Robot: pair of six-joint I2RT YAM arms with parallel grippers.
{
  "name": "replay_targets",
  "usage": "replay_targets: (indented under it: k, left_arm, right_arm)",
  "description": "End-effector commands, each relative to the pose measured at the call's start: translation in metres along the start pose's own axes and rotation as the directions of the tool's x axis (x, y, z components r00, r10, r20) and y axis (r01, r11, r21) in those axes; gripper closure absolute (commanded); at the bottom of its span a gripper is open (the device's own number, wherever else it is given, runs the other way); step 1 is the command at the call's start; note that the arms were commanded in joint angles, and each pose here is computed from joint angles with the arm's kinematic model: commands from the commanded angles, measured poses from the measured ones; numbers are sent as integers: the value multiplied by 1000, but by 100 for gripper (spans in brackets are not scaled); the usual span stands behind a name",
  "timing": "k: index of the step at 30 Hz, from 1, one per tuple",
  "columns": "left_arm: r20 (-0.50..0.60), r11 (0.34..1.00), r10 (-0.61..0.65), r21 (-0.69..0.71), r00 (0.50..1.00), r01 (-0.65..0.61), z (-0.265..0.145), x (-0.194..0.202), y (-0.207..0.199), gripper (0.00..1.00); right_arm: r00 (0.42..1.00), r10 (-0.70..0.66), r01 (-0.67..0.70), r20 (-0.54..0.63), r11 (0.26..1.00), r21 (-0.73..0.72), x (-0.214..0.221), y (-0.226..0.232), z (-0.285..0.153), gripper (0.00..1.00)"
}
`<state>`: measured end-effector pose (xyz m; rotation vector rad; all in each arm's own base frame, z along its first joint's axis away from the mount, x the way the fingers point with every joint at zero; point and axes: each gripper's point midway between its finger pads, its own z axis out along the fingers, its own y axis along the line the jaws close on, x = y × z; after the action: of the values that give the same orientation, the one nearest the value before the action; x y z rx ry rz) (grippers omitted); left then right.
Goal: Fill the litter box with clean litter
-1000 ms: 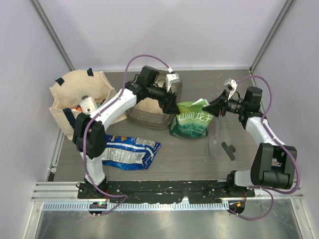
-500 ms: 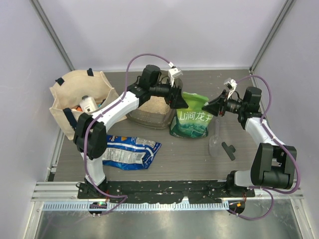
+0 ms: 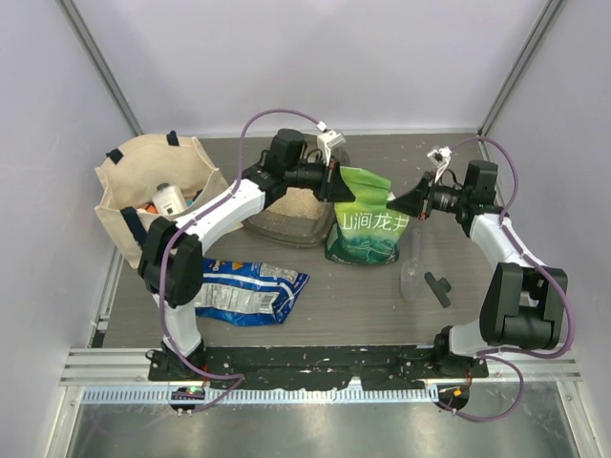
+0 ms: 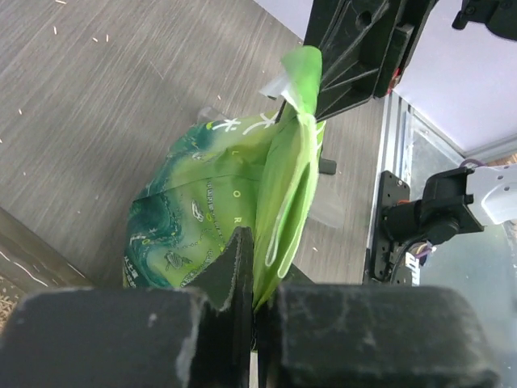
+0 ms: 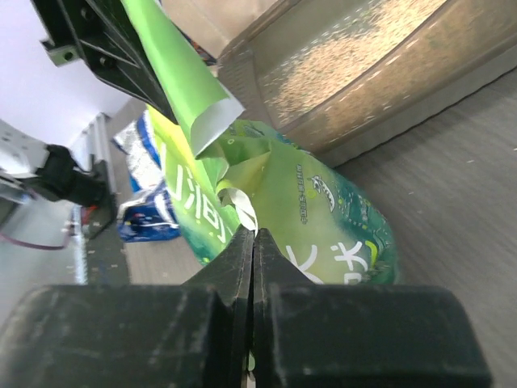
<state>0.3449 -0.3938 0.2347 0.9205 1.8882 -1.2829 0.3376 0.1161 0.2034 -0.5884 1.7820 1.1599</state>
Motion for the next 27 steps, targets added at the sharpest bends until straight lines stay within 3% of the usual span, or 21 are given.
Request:
replay_targets:
  k: [1,5,8,13,14,15,16,19,23,27]
  left_arm:
    - [23,991,-120,-51,992,121,-26,2,8,100]
    - [6,953,-304,3,953,304,-34,1,11,100]
    - [-14,938,-341,58,940,341,-37,-4,11,100]
    - [-109,858,-497,83,861,507,-36,3,17,100]
    - [-142,841,-512,114,847,528,-35,6,11,99]
    - [-154,820,-542,120,826,560,-34,8,12,91]
    - [-147,824,-535,127,832,552,-32,7,12,70]
    - [-122,830,-529,129,840,542,-27,9,14,57]
    - [-111,834,-524,133,845,535,-19,14,14,56]
    - [-110,844,-500,161,859,512,-11,13,8,54]
  right_arm:
    - [994,108,-109,-12,992,-62,-29,23,-18,99]
    - [963,257,-262,-75,963,-67,-20,39,-22,98]
    - [920,378,-386,-105,919,-74,-16,47,-25,99]
    - [886,436,-450,-159,890,-65,-9,47,-27,99]
    - [852,493,-509,-179,859,-57,-5,50,-28,99]
    - [828,526,-543,-196,838,-46,-2,45,-27,99]
    - [812,546,-565,-204,824,-42,1,45,-27,99]
    - [780,588,-608,-213,793,-36,5,49,-27,99]
    - [751,628,-648,-206,760,-45,7,50,-27,99]
    - [756,622,-644,-206,763,-59,5,50,-26,99]
